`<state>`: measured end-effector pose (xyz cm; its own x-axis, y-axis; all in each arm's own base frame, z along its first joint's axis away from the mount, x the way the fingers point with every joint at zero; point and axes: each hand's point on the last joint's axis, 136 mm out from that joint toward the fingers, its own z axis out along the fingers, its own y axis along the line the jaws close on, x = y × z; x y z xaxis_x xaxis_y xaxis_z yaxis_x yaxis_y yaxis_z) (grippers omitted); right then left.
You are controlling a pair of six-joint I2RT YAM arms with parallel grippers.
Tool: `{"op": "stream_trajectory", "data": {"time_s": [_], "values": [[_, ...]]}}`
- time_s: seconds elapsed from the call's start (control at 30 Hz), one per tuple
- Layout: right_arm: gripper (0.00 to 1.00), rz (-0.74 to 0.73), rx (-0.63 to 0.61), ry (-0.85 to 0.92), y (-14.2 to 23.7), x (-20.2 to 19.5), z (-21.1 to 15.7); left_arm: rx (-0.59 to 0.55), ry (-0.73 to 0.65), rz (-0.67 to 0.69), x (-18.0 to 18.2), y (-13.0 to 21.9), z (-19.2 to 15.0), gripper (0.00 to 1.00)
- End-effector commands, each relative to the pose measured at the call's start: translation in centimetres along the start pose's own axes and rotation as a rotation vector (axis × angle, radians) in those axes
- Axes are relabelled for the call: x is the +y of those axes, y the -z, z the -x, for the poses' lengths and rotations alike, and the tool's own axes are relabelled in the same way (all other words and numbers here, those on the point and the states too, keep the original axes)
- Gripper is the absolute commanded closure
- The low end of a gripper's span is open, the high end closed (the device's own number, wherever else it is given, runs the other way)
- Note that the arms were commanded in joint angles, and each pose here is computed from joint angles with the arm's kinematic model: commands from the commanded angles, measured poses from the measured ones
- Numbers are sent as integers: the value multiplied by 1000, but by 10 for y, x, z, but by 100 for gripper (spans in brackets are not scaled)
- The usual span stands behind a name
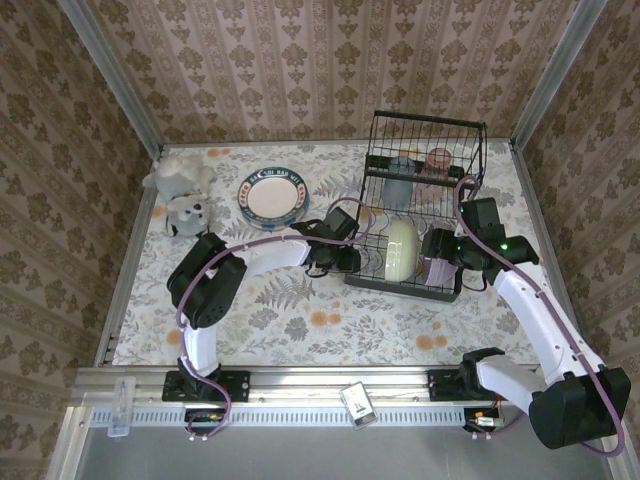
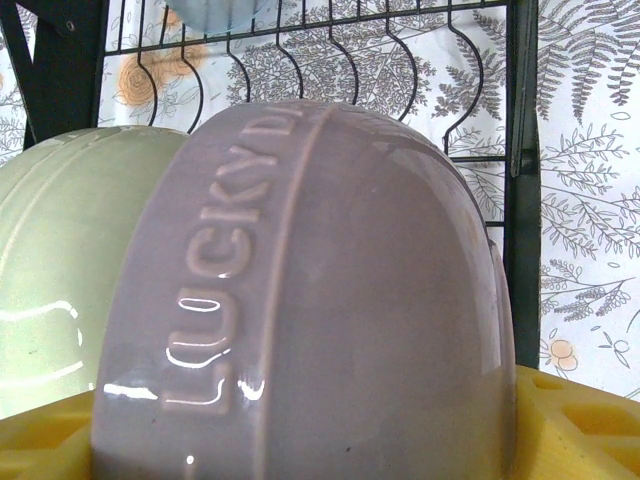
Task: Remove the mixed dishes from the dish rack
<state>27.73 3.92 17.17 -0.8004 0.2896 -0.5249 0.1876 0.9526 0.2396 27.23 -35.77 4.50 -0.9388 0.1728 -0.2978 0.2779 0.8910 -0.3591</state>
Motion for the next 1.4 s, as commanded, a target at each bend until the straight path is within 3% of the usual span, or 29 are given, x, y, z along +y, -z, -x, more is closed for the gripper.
{"op": "stream_trajectory", "data": {"time_s": [0.0,0.5,0.9,1.1,1.3,1.37], "values": [[97,65,-133,-19,23,14,33,-7,-25,-26,-6,15,6,47],[97,88,-132,-32,24,14,33,-136,-51,-136,-5,66,43,0],[97,72,-126,-45,20,8,32,-223,-67,-163,14,103,60,0],[88,-7,-117,-41,19,-5,30,-198,-60,-181,12,96,55,0],[58,-204,-113,-63,26,-40,25,-185,-66,-189,11,91,53,0],[54,-282,-100,-57,27,-53,23,-180,-67,-187,11,89,52,0]]}}
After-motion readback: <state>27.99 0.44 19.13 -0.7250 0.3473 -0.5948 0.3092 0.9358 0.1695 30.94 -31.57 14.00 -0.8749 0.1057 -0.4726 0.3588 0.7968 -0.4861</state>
